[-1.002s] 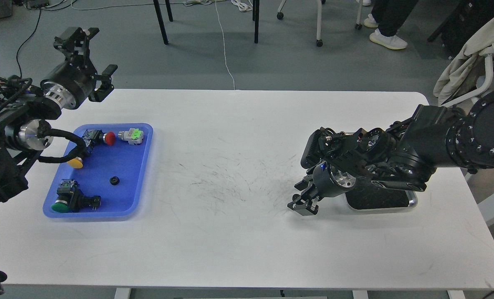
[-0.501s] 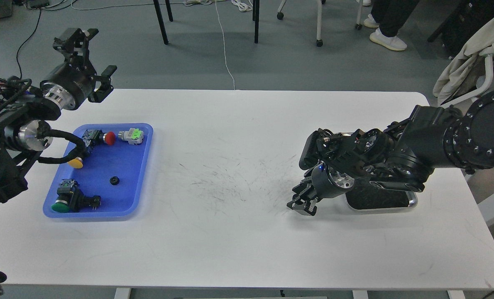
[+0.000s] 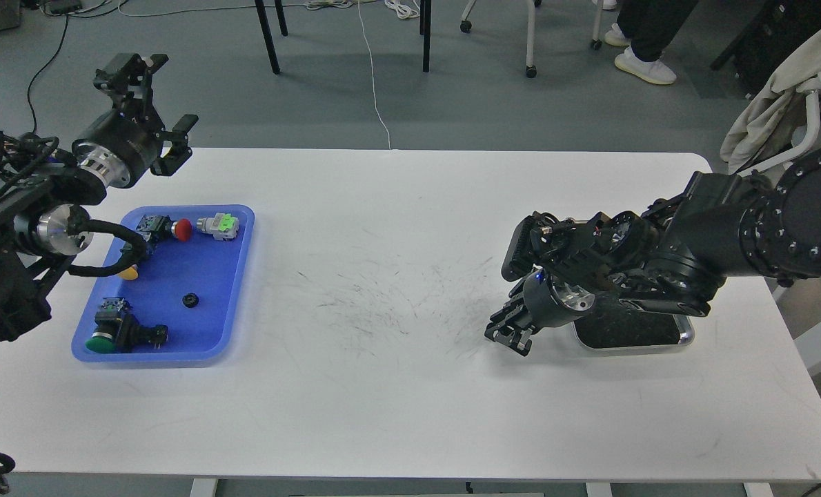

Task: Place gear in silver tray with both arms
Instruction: 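Lift the gear and move the right gripper over the silver tray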

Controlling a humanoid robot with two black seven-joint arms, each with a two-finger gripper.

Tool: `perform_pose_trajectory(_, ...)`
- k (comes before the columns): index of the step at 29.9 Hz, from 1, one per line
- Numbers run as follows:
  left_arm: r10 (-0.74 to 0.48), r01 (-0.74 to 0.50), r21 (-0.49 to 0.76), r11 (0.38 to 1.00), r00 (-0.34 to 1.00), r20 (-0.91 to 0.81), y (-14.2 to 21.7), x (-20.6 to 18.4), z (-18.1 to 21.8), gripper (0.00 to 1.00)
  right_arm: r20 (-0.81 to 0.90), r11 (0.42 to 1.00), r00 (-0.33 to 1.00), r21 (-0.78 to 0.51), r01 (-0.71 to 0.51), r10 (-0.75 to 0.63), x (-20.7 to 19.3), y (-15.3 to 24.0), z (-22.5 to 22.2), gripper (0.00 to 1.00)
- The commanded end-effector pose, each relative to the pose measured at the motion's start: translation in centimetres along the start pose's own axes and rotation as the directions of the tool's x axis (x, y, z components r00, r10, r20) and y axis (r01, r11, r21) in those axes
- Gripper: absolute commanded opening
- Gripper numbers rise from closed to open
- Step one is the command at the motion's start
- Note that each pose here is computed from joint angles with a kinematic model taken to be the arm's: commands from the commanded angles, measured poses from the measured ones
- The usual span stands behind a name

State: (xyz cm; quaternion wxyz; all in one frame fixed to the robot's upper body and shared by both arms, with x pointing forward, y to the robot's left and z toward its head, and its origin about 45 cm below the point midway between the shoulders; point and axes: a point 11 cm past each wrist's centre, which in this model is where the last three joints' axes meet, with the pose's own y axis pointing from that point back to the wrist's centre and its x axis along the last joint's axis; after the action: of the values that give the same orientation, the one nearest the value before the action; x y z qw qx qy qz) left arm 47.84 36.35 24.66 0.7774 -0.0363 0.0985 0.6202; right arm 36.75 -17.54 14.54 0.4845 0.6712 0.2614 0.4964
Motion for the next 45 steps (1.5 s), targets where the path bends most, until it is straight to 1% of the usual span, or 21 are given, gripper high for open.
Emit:
perform_pose_trajectory(1, -0.002, 0.002, 0.001, 1.000, 1.000, 0.001, 0.0, 0.0, 0.0, 0.96, -0.003, 1.000, 1.000, -0.005, -0.002, 0.002, 0.2, 0.1, 0.2, 0.20)
perform_pose_trajectory(11, 0.002, -0.002, 0.002, 1.000, 1.000, 0.002, 0.1, 0.1, -0.1, 0.96, -0.003, 1.000, 1.000, -0.016, -0.005, 0.005, 0.4, 0.6, 0.5, 0.13)
perform_pose_trajectory(22, 0.004, -0.004, 0.005, 1.000, 1.000, 0.003, 0.1, 0.2, -0.2, 0.96, 0.009, 0.999, 1.000, -0.035, -0.010, 0.011, 0.8, 1.2, 1.1, 0.11)
perform_pose_trajectory(24, 0.004, -0.004, 0.007, 1.000, 1.000, 0.006, 0.1, 0.2, -0.2, 0.96, 0.009, 0.998, 1.000, -0.057, -0.023, 0.024, 1.2, 1.9, 1.8, 0.11)
perform_pose_trajectory(27, 0.005, -0.005, 0.008, 1.000, 1.000, 0.007, 0.1, 0.3, -0.2, 0.96, 0.014, 0.991, 0.998, -0.122, -0.051, 0.054, 1.8, 3.3, 4.0, 0.11)
perform_pose_trajectory(33, 0.003, -0.003, 0.010, 1.000, 1.000, 0.007, 0.1, 0.2, -0.3, 0.96, 0.098, 0.964, 0.984, -0.238, -0.120, 0.147, 1.8, 6.7, 7.9, 0.10)
perform_pose_trajectory(35, 0.003, -0.004, 0.012, 1.000, 1.000, 0.008, 0.1, 0.2, -0.4, 0.96, 0.124, 0.955, 0.977, -0.260, -0.139, 0.176, 1.4, 7.6, 8.6, 0.10)
perform_pose_trajectory(38, 0.003, -0.003, 0.015, 1.000, 1.000, 0.010, 0.2, 0.2, -0.4, 0.96, 0.163, 0.941, 0.967, -0.308, -0.137, 0.195, -0.4, 9.5, 10.2, 0.10)
perform_pose_trajectory(45, 0.002, -0.002, 0.017, 1.000, 1.000, 0.012, 0.1, 0.1, -0.5, 0.96, 0.233, 0.927, 0.951, -0.358, -0.110, 0.203, -4.0, 11.5, 11.6, 0.10)
